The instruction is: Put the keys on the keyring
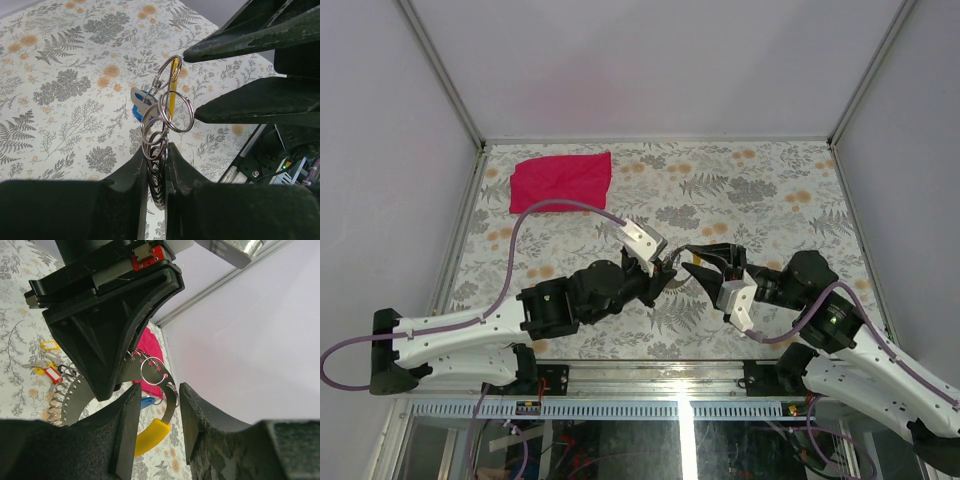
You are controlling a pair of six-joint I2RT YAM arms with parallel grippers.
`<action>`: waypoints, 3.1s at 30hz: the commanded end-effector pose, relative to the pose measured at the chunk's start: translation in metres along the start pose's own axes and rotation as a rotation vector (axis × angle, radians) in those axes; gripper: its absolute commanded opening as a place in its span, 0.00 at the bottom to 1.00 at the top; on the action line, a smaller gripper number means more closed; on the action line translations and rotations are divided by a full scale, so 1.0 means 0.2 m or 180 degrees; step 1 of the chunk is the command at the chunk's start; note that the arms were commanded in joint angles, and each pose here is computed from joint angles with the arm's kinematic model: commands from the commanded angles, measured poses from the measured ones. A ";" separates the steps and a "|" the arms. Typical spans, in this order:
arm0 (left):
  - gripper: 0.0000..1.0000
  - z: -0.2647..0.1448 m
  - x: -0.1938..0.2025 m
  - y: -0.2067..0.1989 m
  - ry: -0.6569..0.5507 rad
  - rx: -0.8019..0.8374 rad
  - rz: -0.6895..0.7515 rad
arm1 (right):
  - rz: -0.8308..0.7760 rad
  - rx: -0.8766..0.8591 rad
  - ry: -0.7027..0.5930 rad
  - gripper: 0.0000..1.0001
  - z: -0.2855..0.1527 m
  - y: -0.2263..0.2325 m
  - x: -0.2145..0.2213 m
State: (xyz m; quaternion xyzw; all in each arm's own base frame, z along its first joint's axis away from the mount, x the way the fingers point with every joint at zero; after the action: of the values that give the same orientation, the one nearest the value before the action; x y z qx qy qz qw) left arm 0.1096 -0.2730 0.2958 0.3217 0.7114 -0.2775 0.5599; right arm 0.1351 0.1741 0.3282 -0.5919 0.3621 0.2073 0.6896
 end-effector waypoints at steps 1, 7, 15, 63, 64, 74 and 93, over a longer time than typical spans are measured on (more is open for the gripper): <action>0.00 0.00 -0.12 0.00 -0.0252 -0.0058 -0.0156 | -0.0387 0.0156 -0.0273 0.42 0.01 -0.10 -0.12; 0.00 0.00 -0.12 0.00 -0.0246 -0.0068 -0.0167 | -0.0448 0.0141 -0.0322 0.41 0.02 -0.09 -0.12; 0.00 0.00 -0.12 0.00 -0.0235 -0.0084 -0.0168 | -0.0525 0.0073 -0.0290 0.41 0.05 -0.07 -0.11; 0.16 -0.08 -0.15 0.02 -0.0451 0.0053 -0.0053 | 0.1643 0.0945 -0.0726 0.00 0.06 -0.01 -0.10; 0.18 -0.08 -0.15 0.02 -0.0472 0.0072 -0.0044 | 0.1695 0.0977 -0.0765 0.00 0.06 -0.01 -0.10; 0.40 -0.09 -0.19 -0.01 -0.0619 0.0355 0.0108 | 0.1881 0.0990 -0.0898 0.00 0.09 -0.02 -0.12; 0.78 -0.24 -0.32 0.03 -0.0818 0.0464 0.0294 | 0.1827 0.1107 -0.0892 0.00 0.09 -0.01 -0.08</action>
State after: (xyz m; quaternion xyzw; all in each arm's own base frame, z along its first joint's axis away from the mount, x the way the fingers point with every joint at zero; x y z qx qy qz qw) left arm 0.0932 -0.2506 0.3437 0.3650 0.6168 -0.3437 0.6068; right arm 0.1284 0.1948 0.3265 -0.3405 0.4798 0.4032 0.7009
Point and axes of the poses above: each gripper's point midway between its finger pads, its own z axis out along the fingers, its own y axis along the line the jaws close on, x = y × z, the point moved 8 cm from there along -z, back along the fingers, and after that the axes turned 8 degrees about z, right-handed, at the moved point
